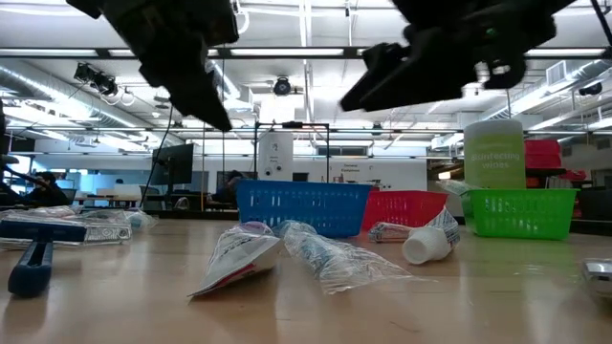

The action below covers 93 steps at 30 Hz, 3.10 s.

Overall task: Pick & Place Travel size toiletries
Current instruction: Put the white toothpaste into the blue bin

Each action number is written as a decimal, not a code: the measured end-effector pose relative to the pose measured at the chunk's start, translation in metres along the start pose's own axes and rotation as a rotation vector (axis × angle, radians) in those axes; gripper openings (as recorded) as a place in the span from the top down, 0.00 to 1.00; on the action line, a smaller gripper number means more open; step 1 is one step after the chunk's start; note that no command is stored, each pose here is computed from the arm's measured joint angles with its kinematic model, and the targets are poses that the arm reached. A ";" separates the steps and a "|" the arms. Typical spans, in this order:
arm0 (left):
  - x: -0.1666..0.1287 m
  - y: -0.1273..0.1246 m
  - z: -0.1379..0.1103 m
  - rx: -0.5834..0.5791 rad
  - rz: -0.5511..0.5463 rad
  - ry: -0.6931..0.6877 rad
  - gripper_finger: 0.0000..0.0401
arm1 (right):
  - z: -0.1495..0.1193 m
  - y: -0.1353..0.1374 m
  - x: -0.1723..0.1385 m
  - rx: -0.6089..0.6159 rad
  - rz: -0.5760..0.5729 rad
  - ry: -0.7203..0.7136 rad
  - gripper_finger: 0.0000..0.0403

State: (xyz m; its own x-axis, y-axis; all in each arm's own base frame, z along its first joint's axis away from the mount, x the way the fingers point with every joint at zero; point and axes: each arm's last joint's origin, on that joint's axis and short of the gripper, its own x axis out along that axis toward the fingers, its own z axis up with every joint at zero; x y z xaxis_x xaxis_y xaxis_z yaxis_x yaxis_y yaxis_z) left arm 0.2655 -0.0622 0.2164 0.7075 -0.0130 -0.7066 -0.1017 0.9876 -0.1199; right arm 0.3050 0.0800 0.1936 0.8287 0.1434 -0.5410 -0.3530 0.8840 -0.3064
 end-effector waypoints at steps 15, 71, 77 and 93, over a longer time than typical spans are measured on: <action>0.019 -0.064 -0.002 0.128 -0.180 -0.225 0.67 | -0.013 0.048 0.004 0.157 0.230 0.154 0.52; 0.118 -0.086 -0.034 0.744 -0.243 0.006 0.73 | -0.011 0.048 0.005 0.311 0.215 0.136 0.60; 0.118 -0.086 -0.033 0.733 -0.237 -0.006 0.83 | -0.010 0.048 0.005 0.319 0.214 0.129 0.59; 0.075 -0.102 0.022 0.456 -0.131 0.026 0.91 | 0.025 0.054 -0.002 -0.210 -0.054 -0.175 0.58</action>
State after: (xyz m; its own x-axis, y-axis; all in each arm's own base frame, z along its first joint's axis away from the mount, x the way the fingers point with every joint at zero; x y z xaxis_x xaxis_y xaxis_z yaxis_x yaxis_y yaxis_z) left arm 0.3442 -0.1603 0.1912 0.6758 -0.1401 -0.7236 0.3083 0.9455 0.1049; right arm 0.2952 0.1389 0.1980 0.9047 0.1895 -0.3815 -0.3735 0.7835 -0.4965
